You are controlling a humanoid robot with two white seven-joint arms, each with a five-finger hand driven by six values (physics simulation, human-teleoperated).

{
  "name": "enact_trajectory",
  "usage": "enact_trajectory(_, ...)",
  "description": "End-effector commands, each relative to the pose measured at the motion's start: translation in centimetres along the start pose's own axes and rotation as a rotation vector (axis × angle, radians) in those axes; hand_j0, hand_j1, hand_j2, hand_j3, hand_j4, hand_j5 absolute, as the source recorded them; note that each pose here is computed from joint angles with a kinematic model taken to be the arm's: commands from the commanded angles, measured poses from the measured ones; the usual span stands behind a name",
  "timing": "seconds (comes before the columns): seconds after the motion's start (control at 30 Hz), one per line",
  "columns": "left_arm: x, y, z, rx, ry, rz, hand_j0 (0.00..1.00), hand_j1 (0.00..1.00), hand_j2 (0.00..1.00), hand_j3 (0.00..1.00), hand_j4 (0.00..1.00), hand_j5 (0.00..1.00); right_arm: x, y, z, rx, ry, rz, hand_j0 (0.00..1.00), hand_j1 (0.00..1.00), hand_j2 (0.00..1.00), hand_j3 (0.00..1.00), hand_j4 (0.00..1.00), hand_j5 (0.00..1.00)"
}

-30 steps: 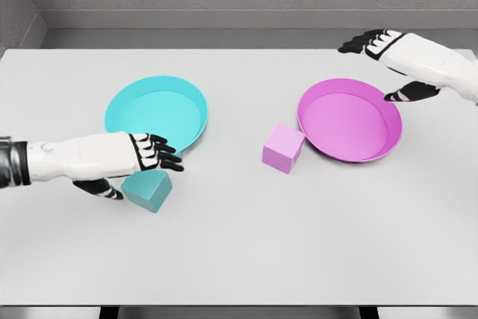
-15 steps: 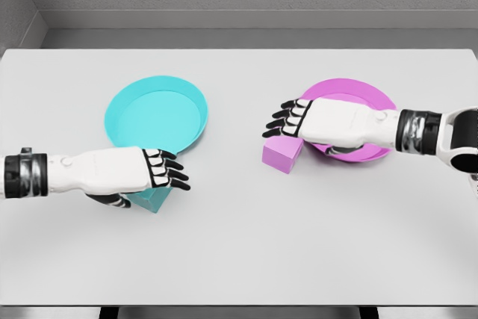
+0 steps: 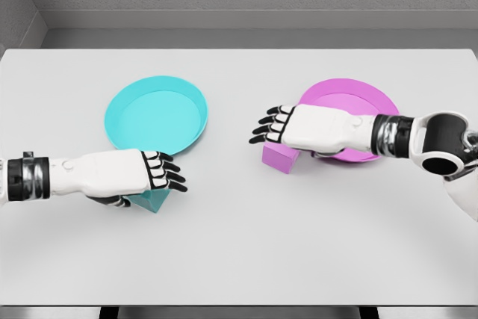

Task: Place the blocks in the corresponding plates according to their colors

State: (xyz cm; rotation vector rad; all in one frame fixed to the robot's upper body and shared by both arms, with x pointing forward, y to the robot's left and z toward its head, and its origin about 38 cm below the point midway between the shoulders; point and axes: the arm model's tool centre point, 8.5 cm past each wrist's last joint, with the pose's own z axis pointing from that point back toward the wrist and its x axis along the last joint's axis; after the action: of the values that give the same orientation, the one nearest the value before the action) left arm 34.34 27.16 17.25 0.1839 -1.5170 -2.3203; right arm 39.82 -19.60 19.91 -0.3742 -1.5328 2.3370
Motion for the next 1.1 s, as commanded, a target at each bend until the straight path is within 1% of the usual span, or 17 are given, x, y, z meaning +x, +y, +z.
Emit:
enact_trajectory(0.0, -0.1, 0.0, 0.0, 0.007, 0.002, 0.003, 0.95, 0.95, 0.95, 0.95, 0.95, 0.95, 0.2, 0.3, -0.8, 0.003, -0.009, -0.01, 1.0, 1.0, 1.0, 1.0, 1.0, 1.0)
enact_trajectory(0.03, -0.1, -0.1, 0.0, 0.005, 0.003, 0.003, 0.95, 0.95, 0.95, 0.95, 0.95, 0.95, 0.2, 0.5, -0.8, 0.004, -0.008, -0.015, 1.0, 1.0, 1.0, 1.0, 1.0, 1.0)
enact_trajectory(0.1, -0.2, -0.1, 0.1, 0.002, 0.007, 0.004, 0.95, 0.95, 0.95, 0.95, 0.95, 0.95, -0.1, 1.6, -1.2, 0.031, -0.008, -0.044, 1.0, 1.0, 1.0, 1.0, 1.0, 1.0)
enact_trajectory(0.23, -0.6, -0.7, 0.3, -0.017, 0.024, -0.002, 0.95, 0.95, 0.95, 0.95, 0.95, 0.95, -0.3, 1.4, -1.3, 0.03, -0.003, -0.04, 1.0, 1.0, 1.0, 1.0, 1.0, 1.0)
enact_trajectory(0.27, -0.7, -0.7, 0.3, -0.019, 0.024, -0.001, 0.95, 0.95, 0.95, 0.95, 0.95, 0.95, -0.9, 2.0, -1.4, 0.039, 0.009, -0.059, 1.0, 1.0, 1.0, 1.0, 1.0, 1.0)
enact_trajectory(0.3, -0.4, -1.3, 0.1, -0.031, 0.016, 0.007, 0.95, 0.95, 0.95, 0.95, 0.95, 0.95, -1.4, 1.9, -1.5, 0.039, 0.018, -0.068, 1.0, 1.0, 1.0, 1.0, 1.0, 1.0)
enact_trajectory(0.4, -0.4, -1.3, 0.1, -0.032, 0.016, 0.005, 0.95, 0.95, 0.95, 0.95, 0.95, 0.95, -1.4, 1.5, -2.1, 0.026, 0.013, -0.066, 1.0, 1.0, 1.0, 1.0, 1.0, 1.0)
enact_trajectory(0.5, -0.3, -1.4, 0.0, -0.033, 0.014, 0.006, 0.95, 0.95, 0.95, 0.95, 0.95, 0.95, -1.9, 2.1, -2.8, 0.045, 0.031, -0.076, 1.0, 1.0, 1.0, 1.0, 1.0, 1.0)
enact_trajectory(0.63, -0.8, -1.7, -0.3, -0.033, 0.023, 0.017, 0.95, 0.95, 0.95, 0.95, 0.95, 0.95, -2.1, 2.7, -3.0, 0.055, 0.037, -0.092, 1.0, 1.0, 1.0, 1.0, 1.0, 1.0)
enact_trajectory(0.8, -0.9, -1.7, -0.2, -0.033, 0.026, 0.016, 0.95, 0.95, 0.95, 0.95, 0.95, 0.95, -1.8, 3.2, -3.3, 0.072, 0.024, -0.093, 1.0, 1.0, 1.0, 1.0, 1.0, 1.0)
enact_trajectory(0.9, -1.3, -1.8, -0.1, -0.036, 0.038, 0.02, 0.95, 0.95, 0.95, 0.95, 0.95, 0.95, -1.8, 3.4, -3.4, 0.076, 0.023, -0.097, 0.99, 0.99, 0.99, 0.99, 0.99, 0.99)
enact_trajectory(0.93, -1.2, -1.8, -0.1, -0.033, 0.037, 0.019, 0.95, 0.95, 0.95, 0.95, 0.95, 0.95, -1.8, 3.4, -3.4, 0.077, 0.024, -0.096, 0.95, 0.95, 0.95, 0.95, 0.95, 0.95)
enact_trajectory(1.03, -1.2, -1.8, -0.4, -0.031, 0.033, 0.021, 0.95, 0.95, 0.95, 0.95, 0.95, 0.95, -2.0, 3.4, -3.3, 0.087, 0.038, -0.079, 0.72, 0.72, 0.72, 0.72, 0.72, 0.72)
enact_trajectory(1.07, -1.2, -1.7, -0.4, -0.028, 0.032, 0.02, 0.95, 0.95, 0.95, 0.95, 0.95, 0.95, -2.1, 3.4, -3.2, 0.088, 0.04, -0.08, 0.69, 0.69, 0.69, 0.69, 0.69, 0.69)
